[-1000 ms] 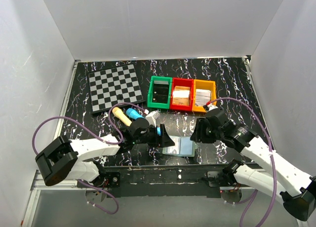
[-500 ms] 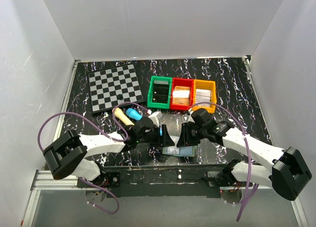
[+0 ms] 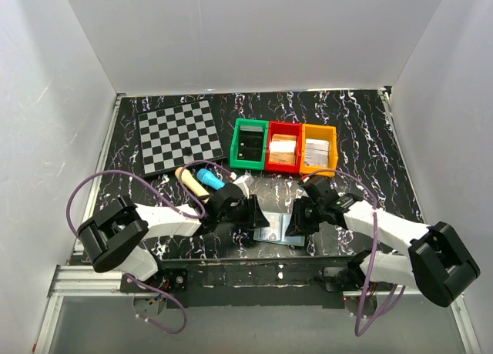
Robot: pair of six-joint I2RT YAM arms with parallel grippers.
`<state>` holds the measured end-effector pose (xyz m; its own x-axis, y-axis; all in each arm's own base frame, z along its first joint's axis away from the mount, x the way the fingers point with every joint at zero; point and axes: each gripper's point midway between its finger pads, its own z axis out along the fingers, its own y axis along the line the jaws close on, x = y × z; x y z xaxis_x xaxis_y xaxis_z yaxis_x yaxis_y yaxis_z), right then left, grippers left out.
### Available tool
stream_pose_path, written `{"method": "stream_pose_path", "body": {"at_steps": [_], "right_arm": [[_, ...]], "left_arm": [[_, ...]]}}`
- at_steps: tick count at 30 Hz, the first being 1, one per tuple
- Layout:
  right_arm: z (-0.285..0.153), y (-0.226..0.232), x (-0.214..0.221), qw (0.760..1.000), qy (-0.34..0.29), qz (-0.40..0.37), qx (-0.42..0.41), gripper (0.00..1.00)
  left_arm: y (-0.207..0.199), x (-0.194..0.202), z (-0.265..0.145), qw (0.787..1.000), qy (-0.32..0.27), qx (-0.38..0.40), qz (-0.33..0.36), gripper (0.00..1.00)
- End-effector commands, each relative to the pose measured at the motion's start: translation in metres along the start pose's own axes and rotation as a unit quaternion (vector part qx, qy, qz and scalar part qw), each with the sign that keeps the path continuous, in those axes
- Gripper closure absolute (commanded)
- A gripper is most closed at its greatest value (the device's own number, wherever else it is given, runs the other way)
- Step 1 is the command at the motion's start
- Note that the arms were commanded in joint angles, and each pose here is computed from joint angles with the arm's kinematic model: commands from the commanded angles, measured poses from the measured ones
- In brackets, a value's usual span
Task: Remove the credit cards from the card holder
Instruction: Remove the credit card from the card holder.
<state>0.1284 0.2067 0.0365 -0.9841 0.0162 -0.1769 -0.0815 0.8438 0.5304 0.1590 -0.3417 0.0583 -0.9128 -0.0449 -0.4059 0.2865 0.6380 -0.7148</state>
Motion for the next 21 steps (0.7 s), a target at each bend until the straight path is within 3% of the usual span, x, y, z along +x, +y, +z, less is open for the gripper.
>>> {"method": "stream_pose_path", "body": {"at_steps": [1, 21], "right_arm": [[0.007, -0.009, 0.001, 1.0, 0.002, 0.018, 0.015, 0.73], [0.004, -0.012, 0.0, 1.0, 0.0, 0.013, 0.026, 0.67]], "left_arm": [[-0.006, -0.02, 0.003, 0.999, -0.034, -0.009, -0.001, 0.73], [-0.006, -0.011, 0.014, 1.0, -0.012, 0.006, -0.007, 0.7]]}}
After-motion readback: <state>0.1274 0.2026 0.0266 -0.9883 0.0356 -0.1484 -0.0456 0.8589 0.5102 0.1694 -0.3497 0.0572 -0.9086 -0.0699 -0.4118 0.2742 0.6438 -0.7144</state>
